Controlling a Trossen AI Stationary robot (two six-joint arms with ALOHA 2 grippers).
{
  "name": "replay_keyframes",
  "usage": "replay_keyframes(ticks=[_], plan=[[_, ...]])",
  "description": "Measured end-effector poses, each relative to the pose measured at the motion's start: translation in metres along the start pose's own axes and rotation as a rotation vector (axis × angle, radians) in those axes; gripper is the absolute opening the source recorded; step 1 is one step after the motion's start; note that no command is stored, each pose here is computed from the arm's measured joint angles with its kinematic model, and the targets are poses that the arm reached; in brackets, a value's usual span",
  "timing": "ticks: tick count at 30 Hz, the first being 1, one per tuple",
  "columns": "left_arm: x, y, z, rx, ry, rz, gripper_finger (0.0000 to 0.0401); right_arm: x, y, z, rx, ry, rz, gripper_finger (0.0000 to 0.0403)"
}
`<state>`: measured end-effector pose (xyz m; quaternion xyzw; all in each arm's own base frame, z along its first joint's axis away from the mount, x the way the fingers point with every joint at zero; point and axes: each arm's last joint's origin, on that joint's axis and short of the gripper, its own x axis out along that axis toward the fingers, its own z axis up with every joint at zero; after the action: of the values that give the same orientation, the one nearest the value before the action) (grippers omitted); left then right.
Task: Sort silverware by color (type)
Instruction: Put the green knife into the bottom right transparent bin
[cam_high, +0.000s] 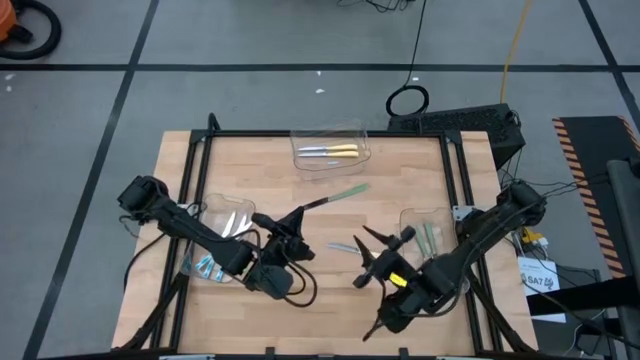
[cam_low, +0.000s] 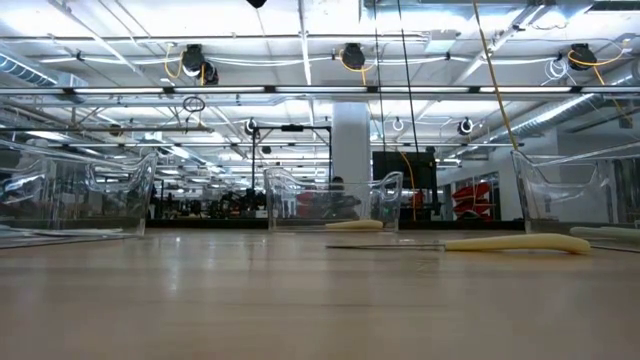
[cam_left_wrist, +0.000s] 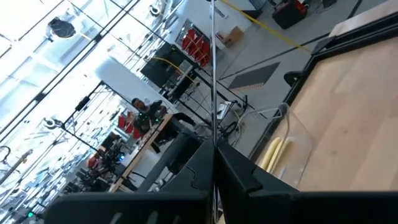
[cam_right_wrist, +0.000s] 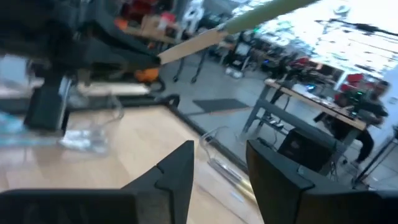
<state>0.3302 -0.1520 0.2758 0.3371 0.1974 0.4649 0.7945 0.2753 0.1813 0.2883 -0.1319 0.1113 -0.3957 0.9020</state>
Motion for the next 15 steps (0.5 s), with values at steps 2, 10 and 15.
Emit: replay_keyframes(ticks=[2,10,15], plan=[[0.002,0.0,0.0,0.009,0.004,0.004,0.001,0.005,0.005,-0.009,0.059,-0.033,-0.049,0.0138],[0.003,0.0,-0.001,0.06,0.006,0.007,0.001,0.037,0.033,-0.055,0.103,0.028,-0.079,0.0138],[0.005,0.0,-0.002,0.07,0.011,0.011,0.001,0.039,0.043,-0.046,0.012,0.038,-0.034,0.0138]])
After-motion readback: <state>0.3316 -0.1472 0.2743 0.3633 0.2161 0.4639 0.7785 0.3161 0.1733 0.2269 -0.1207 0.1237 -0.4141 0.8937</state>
